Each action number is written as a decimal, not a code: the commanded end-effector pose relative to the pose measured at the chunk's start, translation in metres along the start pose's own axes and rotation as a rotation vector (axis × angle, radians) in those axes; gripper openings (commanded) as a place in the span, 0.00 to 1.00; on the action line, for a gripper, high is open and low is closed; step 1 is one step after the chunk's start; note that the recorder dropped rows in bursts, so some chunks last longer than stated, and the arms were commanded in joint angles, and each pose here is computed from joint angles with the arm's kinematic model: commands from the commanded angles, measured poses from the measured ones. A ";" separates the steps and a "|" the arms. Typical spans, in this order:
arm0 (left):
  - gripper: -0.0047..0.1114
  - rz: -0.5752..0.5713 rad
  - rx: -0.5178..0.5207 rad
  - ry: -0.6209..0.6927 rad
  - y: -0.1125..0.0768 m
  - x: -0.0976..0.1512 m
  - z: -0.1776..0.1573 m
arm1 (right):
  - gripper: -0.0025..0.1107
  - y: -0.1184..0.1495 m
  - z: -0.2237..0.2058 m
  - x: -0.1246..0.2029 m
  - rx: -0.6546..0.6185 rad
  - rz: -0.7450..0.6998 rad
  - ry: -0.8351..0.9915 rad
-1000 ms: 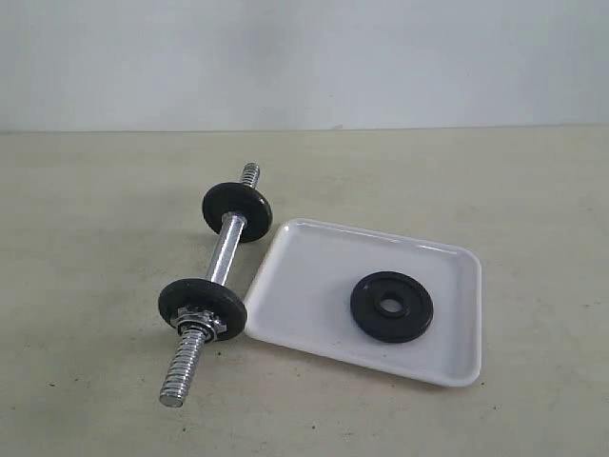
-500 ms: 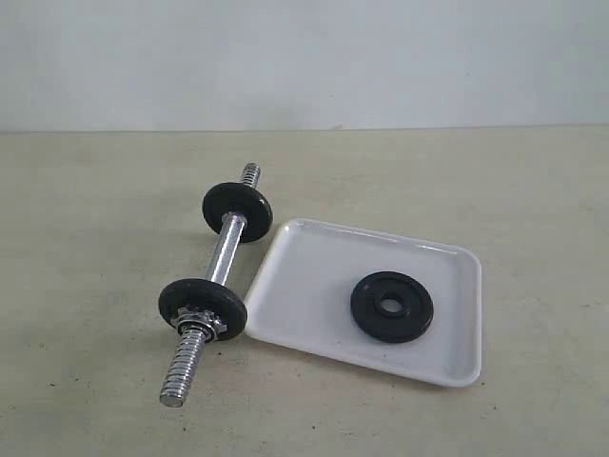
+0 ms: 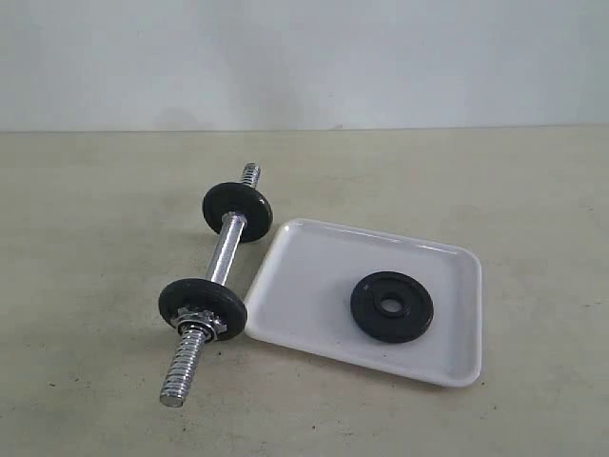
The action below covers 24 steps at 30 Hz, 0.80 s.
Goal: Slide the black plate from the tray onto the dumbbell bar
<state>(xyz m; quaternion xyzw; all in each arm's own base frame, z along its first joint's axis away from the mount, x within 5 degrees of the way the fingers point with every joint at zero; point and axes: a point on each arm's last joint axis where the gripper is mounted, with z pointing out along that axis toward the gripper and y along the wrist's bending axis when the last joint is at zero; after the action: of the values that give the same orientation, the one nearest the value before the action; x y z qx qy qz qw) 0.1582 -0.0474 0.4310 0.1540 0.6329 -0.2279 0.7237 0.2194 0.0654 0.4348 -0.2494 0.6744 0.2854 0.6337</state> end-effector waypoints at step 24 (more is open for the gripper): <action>0.08 -0.546 0.075 0.237 0.055 0.221 0.141 | 0.02 -0.047 0.024 0.212 0.354 0.692 0.841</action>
<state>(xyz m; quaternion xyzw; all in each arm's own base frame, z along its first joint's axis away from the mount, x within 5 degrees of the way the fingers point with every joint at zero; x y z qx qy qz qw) 0.3112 -0.1189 0.2170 0.1105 0.7125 -0.4999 0.4798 0.2631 0.0250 0.2434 0.0611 0.9232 0.1446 0.3508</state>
